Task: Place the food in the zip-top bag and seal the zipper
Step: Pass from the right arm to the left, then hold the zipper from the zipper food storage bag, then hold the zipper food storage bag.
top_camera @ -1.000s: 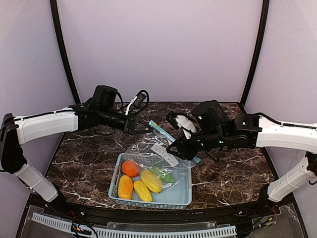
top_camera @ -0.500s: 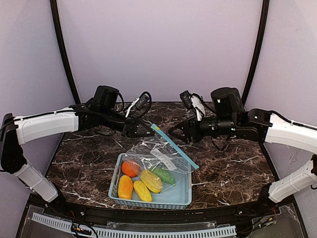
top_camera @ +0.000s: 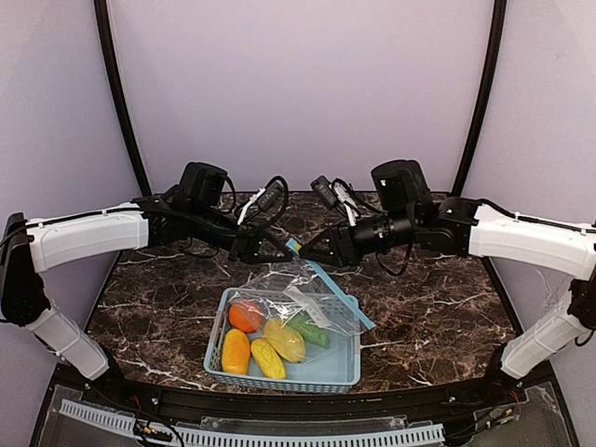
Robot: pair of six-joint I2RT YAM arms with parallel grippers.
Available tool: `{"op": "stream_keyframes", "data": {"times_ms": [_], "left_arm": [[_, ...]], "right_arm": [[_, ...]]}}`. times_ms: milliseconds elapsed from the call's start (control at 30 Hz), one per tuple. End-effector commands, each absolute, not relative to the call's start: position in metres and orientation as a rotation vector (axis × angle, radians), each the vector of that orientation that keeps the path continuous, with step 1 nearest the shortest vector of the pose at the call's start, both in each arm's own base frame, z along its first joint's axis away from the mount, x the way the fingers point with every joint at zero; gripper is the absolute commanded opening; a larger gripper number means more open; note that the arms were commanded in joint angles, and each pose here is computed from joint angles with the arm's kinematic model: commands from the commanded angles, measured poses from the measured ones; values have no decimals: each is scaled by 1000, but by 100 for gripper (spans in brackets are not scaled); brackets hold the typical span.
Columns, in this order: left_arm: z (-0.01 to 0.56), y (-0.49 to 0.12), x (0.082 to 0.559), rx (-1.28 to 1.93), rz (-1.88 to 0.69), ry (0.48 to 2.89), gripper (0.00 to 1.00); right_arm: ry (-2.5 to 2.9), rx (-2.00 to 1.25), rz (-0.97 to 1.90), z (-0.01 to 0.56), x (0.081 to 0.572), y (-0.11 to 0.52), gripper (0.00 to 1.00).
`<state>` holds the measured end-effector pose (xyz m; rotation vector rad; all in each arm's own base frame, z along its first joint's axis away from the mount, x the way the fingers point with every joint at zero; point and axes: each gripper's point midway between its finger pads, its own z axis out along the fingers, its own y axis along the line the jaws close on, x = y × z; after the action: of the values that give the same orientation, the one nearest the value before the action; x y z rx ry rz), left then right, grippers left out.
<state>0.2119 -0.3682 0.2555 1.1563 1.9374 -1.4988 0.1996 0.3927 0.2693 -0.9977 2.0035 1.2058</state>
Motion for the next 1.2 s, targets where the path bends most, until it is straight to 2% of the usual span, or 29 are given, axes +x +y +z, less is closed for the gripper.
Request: {"op": "stream_keyframes", "data": {"times_ms": [0, 367, 733, 1067, 1133, 1167], "left_arm": [[275, -367, 204, 1194, -1516, 1878, 1], [275, -368, 202, 1200, -1527, 1879, 1], [273, -370, 198, 1219, -1550, 1878, 1], [272, -372, 196, 1225, -1550, 1883, 1], [271, -372, 198, 1219, -1542, 1890, 7], [271, -372, 198, 1218, -1538, 1891, 19]], "right_arm": [[1931, -1018, 1270, 287, 200, 401, 24], [1945, -1005, 1278, 280, 205, 403, 18], [1932, -1006, 1300, 280, 205, 406, 17], [1920, -1007, 1311, 281, 203, 404, 0], [1920, -1010, 1314, 279, 202, 404, 0], [1920, -1011, 1315, 279, 202, 404, 0]]}}
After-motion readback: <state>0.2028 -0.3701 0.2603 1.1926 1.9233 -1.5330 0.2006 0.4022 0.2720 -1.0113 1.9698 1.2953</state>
